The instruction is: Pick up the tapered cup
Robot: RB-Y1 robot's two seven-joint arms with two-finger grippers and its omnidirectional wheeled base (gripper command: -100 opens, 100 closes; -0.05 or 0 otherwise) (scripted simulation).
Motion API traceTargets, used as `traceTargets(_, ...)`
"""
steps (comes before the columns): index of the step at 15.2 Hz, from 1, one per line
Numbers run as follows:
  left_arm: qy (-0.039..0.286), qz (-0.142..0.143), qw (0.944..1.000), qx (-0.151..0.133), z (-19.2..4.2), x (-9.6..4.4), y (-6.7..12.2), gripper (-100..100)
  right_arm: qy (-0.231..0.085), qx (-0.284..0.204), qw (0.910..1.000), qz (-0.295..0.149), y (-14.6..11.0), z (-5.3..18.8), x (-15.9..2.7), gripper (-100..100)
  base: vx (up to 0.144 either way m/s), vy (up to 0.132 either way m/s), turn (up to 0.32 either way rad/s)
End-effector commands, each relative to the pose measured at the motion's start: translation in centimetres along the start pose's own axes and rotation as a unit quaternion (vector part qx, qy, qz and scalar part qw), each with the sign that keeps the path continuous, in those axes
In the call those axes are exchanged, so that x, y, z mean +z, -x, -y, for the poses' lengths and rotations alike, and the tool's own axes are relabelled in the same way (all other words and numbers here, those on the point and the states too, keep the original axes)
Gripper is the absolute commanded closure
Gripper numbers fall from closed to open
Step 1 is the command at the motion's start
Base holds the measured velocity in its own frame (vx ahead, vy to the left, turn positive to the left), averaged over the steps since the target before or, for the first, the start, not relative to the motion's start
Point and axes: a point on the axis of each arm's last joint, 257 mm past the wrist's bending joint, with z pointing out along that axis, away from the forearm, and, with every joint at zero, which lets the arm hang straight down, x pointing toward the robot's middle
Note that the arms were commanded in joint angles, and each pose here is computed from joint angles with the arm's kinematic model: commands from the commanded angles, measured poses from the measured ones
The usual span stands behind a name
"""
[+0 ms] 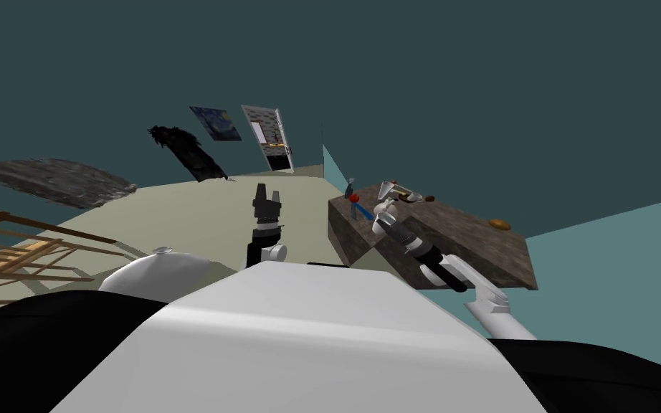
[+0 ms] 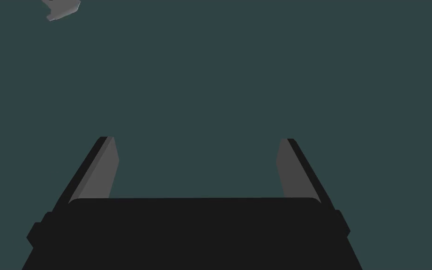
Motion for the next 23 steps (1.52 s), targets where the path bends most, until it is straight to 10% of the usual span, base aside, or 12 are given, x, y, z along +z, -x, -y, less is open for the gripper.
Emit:
traceTargets(1,0.0,0.0,1.0,0.0,0.0,0.0,0.0,0,-0.006,-0.025,0.9991,-0.035,-1.0,1.2,-0.9,-100,-0.004,-0.003,0.077)
traceTargets(12,0.0,0.0,1.0,0.0,0.0,0.0,0.0,0,-0.009,-0.11,0.9815,-0.156,-2.8,4.8,-3.8,-100,0.007,-0.002,0.071)
traceTargets(23,0.0,0.0,1.0,0.0,0.0,0.0,0.0,0,-0.01,-0.199,0.9328,-0.3,-4.1,9.5,-8.8,-100,-0.002,0.016,0.08)
